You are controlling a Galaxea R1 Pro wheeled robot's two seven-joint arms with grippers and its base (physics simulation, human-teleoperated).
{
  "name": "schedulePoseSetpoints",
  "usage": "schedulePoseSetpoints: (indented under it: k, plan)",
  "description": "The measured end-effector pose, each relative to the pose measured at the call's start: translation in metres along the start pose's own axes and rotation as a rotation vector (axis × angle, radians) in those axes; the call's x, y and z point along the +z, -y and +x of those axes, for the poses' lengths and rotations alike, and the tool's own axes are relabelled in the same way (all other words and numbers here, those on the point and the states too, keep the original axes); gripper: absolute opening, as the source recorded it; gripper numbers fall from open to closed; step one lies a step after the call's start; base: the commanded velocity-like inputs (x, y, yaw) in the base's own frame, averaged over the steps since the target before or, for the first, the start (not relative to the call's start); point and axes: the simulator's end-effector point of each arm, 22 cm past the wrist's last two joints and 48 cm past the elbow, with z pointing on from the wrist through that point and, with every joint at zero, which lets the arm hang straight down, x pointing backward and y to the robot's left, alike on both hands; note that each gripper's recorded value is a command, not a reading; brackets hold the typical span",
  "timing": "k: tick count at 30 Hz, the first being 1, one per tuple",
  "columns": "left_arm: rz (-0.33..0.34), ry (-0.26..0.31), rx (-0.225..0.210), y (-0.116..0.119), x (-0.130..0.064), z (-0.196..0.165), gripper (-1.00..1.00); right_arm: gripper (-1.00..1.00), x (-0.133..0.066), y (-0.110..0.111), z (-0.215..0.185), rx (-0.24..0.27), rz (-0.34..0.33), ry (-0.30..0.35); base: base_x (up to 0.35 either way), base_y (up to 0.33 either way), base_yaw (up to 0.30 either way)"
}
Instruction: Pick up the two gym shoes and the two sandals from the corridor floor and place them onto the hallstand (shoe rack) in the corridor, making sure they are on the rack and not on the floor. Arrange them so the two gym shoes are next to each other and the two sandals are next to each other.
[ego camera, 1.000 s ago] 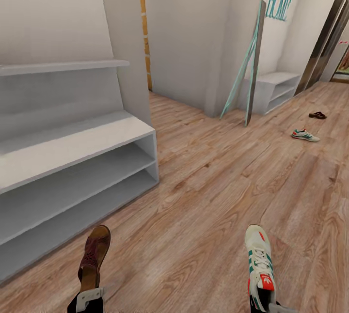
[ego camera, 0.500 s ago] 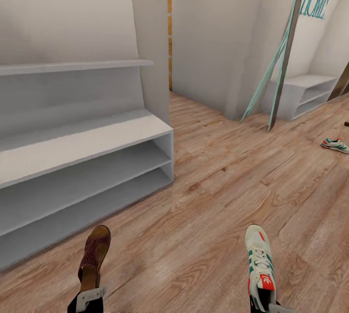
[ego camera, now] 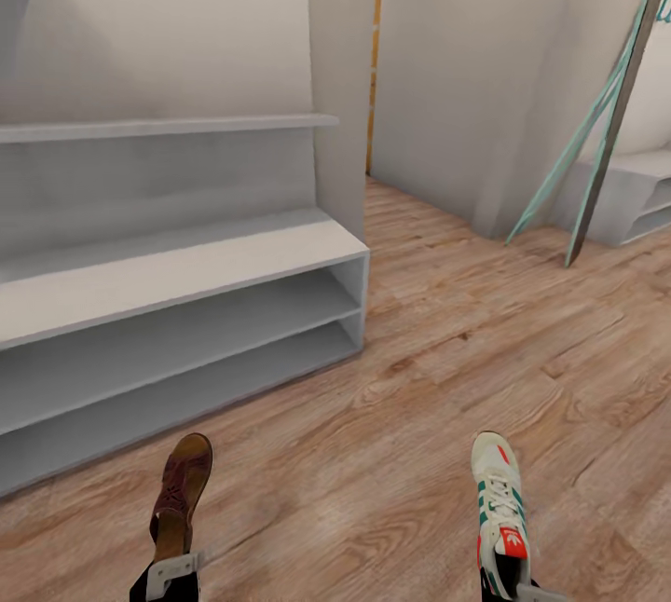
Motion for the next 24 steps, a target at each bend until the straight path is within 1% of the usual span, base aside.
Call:
schedulePoseSetpoints:
  k: [24]
  plan:
    - [0.000,-0.001,0.000,-0.0001,-0.0001,0.0003,-1.00,-1.00,0.0001,0.0000,0.0000,0.000,0.000,0.000,0.000,0.000,0.279]
